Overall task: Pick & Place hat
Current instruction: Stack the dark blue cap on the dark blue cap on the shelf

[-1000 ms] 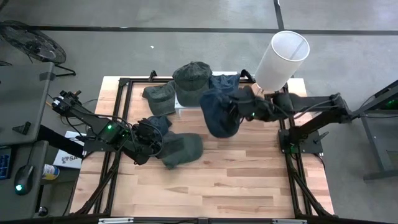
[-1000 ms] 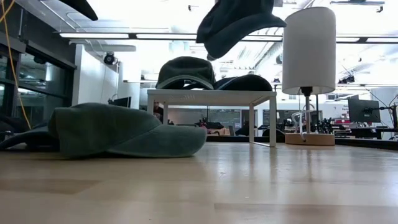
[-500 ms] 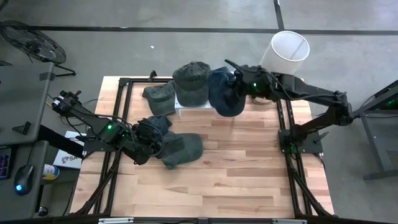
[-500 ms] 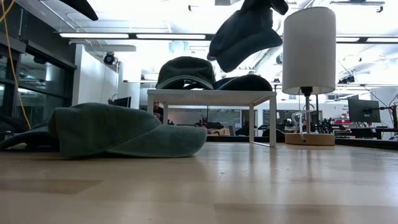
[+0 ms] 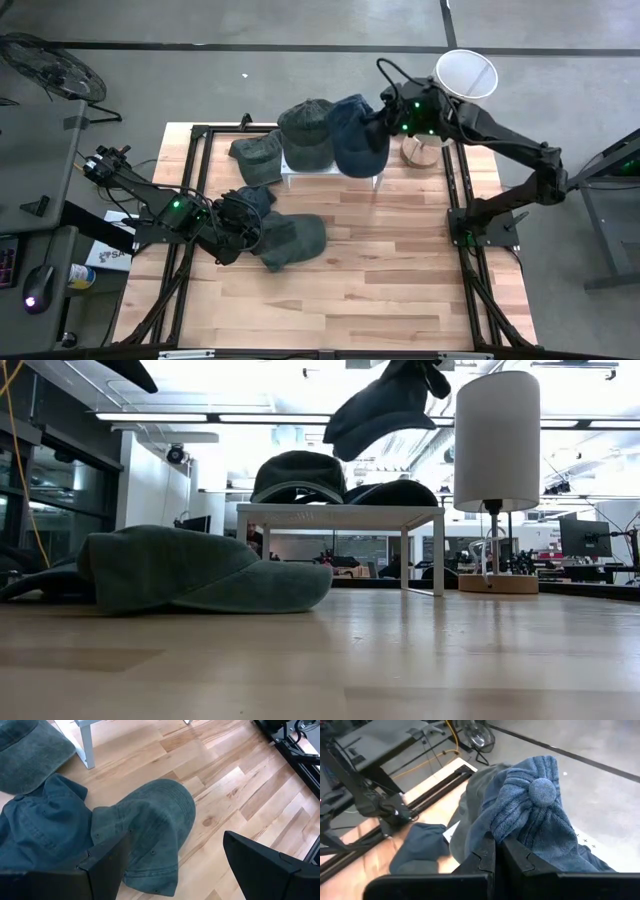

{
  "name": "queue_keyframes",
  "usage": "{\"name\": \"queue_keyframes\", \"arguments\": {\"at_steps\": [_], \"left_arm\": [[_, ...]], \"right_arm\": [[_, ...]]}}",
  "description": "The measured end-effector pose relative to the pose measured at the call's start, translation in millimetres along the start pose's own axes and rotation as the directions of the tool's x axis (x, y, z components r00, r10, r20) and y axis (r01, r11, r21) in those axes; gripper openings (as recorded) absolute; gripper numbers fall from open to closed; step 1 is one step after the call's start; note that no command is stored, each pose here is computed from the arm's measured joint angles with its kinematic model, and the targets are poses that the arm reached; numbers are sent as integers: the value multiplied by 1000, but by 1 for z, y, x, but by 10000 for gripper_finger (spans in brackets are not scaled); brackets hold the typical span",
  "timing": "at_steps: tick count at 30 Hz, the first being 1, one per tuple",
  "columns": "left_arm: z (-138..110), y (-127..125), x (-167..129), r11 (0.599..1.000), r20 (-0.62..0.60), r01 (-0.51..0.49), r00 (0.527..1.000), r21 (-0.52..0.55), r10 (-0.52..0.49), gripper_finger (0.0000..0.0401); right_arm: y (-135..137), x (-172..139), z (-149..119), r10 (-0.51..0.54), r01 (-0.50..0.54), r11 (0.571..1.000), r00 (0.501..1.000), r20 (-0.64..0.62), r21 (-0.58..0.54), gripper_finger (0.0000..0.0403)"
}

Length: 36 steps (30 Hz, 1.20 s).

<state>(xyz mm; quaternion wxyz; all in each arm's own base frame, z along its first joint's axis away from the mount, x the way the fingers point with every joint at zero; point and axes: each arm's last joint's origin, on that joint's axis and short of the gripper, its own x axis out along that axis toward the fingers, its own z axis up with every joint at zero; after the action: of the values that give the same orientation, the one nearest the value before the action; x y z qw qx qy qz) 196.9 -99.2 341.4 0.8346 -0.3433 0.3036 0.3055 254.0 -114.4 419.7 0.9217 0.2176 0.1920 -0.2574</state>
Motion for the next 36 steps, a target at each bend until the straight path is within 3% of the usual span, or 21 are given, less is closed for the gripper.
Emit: {"name": "queue_keyframes", "arguments": {"at_steps": [16,36], "left_arm": [[0,0,0,1000,-2,1,1000,0,-1,317],[0,0,0,1000,-2,1,1000,-1,-1,317]], "right_arm": [[-11,6,2,19,-18,1000,999,-31,25,1],[-37,45,-7,-119,127,991,980,-158,41,1]]}}
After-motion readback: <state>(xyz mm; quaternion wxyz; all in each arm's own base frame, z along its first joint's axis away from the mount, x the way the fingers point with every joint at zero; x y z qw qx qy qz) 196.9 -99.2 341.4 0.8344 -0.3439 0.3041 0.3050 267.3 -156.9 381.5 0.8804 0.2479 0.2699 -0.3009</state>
